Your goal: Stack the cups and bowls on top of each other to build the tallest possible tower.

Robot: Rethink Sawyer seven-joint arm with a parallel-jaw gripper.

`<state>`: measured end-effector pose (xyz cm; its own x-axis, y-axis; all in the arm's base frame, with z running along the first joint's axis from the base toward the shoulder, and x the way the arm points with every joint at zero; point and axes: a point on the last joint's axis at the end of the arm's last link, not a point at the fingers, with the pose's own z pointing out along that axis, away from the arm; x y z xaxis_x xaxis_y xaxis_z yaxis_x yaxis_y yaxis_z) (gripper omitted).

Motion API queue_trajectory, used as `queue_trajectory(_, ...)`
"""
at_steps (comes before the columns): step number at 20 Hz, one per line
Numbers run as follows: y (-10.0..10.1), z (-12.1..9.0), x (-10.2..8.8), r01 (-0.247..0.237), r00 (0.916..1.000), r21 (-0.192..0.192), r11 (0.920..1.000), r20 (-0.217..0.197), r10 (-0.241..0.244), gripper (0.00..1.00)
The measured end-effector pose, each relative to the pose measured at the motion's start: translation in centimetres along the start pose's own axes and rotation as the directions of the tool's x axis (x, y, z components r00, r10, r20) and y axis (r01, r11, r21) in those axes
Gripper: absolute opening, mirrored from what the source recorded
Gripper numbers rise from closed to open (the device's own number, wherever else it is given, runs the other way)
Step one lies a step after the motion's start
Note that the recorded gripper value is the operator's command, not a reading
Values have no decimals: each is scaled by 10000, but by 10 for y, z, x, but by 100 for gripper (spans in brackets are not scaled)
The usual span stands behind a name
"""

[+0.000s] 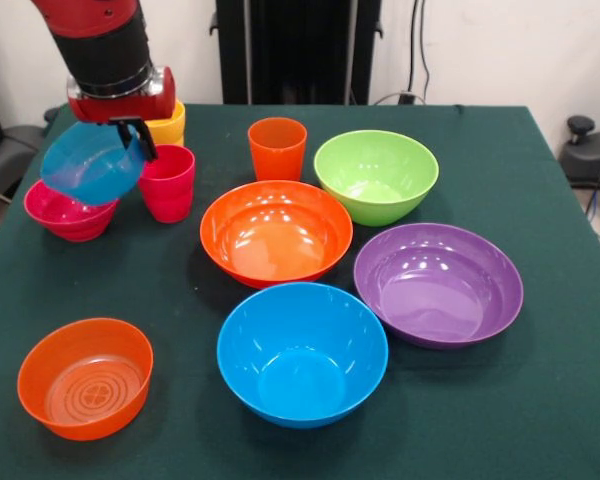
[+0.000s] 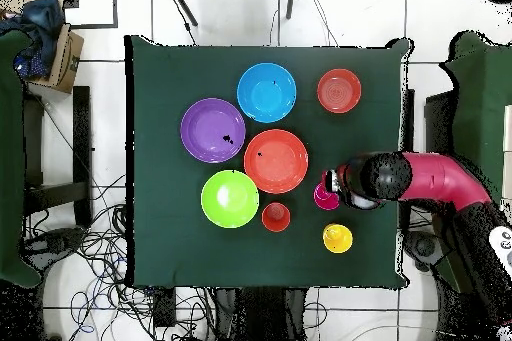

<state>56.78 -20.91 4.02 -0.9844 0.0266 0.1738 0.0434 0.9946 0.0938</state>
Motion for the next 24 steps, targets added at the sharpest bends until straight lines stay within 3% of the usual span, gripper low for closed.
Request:
queue_trajectory(10, -20, -4, 30, -84, 9998, 197, 9998, -200, 88, 0)
queue_trajectory(21, -23, 7, 37, 178, 9994, 423, 9989, -302, -165, 0)
queue_trajectory(22, -24, 10, 38, 253, 9992, 484, 9985, -319, -238, 100)
queue_trajectory(24, -24, 11, 39, 282, 9992, 512, 9983, -307, -267, 100)
